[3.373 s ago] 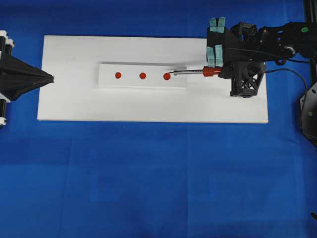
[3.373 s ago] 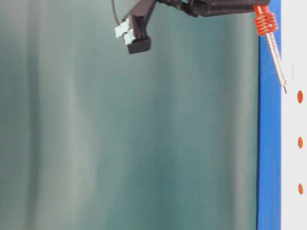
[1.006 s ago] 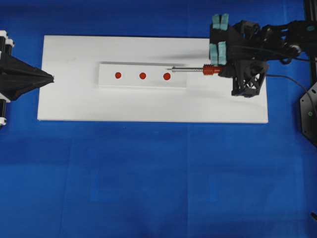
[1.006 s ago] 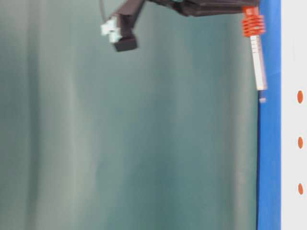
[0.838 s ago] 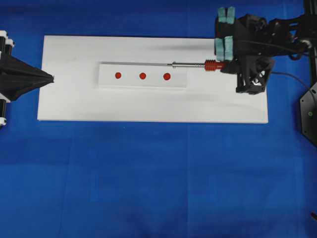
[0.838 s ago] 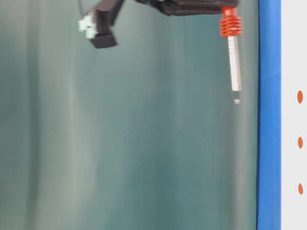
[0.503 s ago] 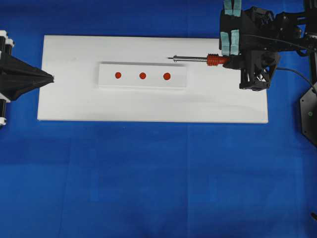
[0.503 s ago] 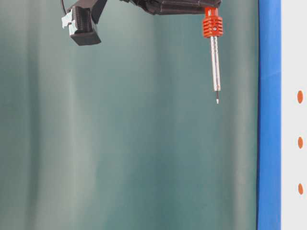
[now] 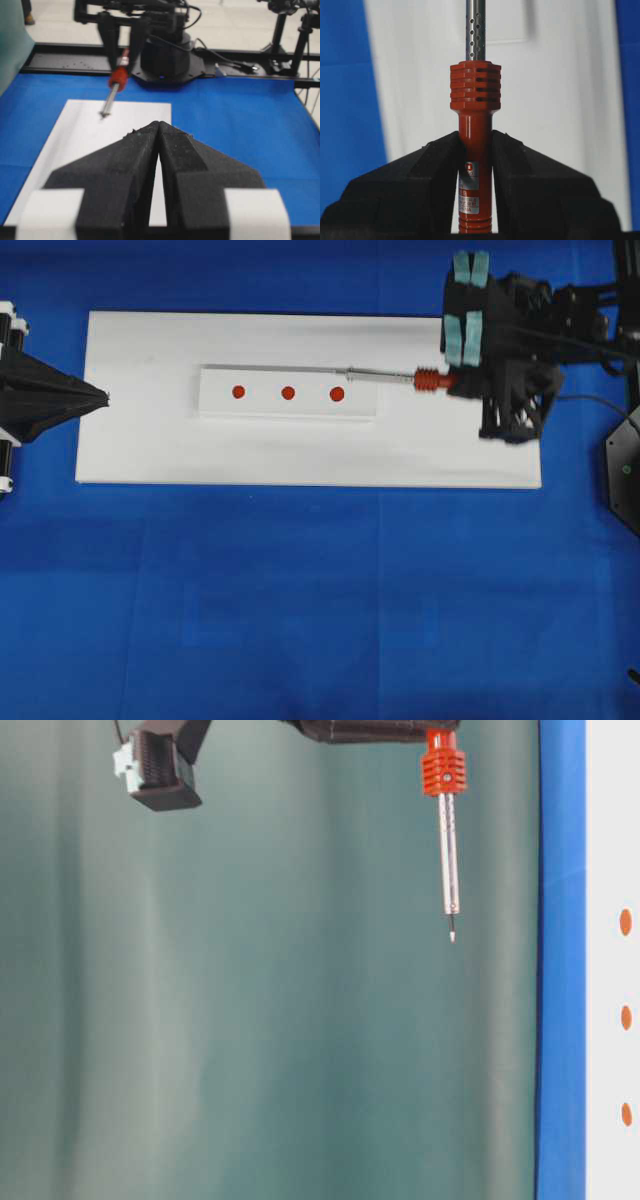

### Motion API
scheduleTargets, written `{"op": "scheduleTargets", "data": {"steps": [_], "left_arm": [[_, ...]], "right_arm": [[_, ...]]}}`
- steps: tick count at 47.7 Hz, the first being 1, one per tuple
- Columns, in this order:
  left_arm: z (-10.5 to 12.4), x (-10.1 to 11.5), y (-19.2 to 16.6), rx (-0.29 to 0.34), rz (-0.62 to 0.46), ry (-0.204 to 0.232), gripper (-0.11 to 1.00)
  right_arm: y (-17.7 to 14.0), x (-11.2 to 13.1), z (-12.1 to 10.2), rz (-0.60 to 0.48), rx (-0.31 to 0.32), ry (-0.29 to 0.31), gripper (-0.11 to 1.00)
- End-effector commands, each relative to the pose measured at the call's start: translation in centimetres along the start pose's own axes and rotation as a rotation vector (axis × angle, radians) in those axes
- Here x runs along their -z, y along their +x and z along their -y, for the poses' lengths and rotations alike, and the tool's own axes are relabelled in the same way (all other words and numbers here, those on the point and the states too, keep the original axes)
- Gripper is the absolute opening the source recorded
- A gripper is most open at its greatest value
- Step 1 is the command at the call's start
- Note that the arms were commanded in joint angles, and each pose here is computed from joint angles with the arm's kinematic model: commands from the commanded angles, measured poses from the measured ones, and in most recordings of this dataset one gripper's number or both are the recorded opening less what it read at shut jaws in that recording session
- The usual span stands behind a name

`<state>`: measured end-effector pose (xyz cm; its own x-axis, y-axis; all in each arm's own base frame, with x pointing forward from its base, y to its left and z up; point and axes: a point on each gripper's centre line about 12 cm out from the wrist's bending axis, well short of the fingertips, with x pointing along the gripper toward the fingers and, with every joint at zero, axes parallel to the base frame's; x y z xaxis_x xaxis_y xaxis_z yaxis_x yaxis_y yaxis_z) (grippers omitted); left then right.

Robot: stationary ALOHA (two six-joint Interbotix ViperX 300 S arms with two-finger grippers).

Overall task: Touch the tip of the soldering iron to the mark.
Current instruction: 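Lift the iron and carry it back toward the table front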

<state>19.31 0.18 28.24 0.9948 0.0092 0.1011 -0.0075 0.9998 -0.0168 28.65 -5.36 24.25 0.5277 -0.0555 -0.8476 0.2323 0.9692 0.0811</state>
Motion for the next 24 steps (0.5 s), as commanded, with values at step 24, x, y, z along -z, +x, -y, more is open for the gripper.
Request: {"op": "scheduleTargets", "data": {"steps": [24], "left_arm": [[0.0, -0.8, 0.2, -0.001, 0.029, 0.002, 0.02]], "right_arm": [[-0.8, 2.2, -10.6, 0.032, -0.110, 0.010, 0.06]]}}
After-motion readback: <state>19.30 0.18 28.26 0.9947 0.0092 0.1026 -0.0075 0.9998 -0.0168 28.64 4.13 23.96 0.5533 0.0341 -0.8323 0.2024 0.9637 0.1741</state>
